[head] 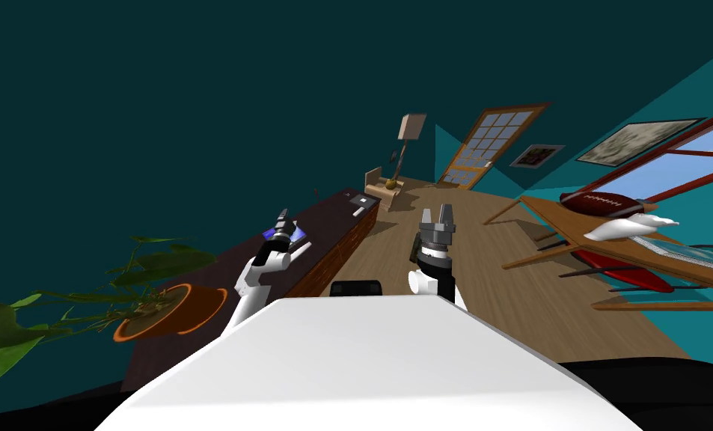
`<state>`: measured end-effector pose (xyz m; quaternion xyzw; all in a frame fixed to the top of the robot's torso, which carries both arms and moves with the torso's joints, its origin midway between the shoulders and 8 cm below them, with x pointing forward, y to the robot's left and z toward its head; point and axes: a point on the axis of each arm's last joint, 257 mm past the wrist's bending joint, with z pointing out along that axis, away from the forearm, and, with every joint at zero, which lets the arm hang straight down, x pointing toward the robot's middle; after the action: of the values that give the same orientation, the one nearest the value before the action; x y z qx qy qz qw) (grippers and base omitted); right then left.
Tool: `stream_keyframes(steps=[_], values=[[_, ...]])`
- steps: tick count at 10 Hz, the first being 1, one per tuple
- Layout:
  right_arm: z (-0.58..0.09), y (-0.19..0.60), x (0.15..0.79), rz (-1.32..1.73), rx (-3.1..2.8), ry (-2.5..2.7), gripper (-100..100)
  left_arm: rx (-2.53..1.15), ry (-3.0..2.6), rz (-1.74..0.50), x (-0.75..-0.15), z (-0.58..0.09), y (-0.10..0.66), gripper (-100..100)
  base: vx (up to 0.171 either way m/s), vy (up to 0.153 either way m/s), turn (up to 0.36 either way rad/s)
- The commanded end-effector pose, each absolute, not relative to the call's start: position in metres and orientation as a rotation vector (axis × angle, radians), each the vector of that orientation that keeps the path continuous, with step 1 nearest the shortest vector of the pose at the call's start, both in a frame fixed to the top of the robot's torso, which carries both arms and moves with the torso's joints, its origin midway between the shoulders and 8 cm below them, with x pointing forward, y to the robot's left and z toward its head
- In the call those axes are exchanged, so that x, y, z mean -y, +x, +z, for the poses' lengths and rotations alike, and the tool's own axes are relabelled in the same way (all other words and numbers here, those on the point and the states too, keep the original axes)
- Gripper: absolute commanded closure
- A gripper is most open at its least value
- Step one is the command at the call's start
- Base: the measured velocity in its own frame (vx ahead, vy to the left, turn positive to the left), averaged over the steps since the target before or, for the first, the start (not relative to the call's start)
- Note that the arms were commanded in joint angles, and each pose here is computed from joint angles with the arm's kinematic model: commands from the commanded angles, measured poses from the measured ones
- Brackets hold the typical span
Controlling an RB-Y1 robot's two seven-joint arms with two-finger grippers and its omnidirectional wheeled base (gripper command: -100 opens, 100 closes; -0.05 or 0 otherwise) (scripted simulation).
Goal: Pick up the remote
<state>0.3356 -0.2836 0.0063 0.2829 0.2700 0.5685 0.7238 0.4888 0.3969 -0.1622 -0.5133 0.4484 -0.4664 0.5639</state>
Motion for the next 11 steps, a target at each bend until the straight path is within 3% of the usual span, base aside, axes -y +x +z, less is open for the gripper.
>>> stream_keyframes(steps=[1,11], values=[[0.006,0.336,0.284,1.255,-0.596,0.624,0,-1.067,-1.274,-1.069,-0.416,-0.177,0.496,-100,0.028,-0.021,-0.132],[0.006,0.336,0.284,1.255,-0.596,0.624,0,-1.120,-1.697,-0.842,-0.500,-0.299,0.480,-100,0.020,-0.012,-0.086]])
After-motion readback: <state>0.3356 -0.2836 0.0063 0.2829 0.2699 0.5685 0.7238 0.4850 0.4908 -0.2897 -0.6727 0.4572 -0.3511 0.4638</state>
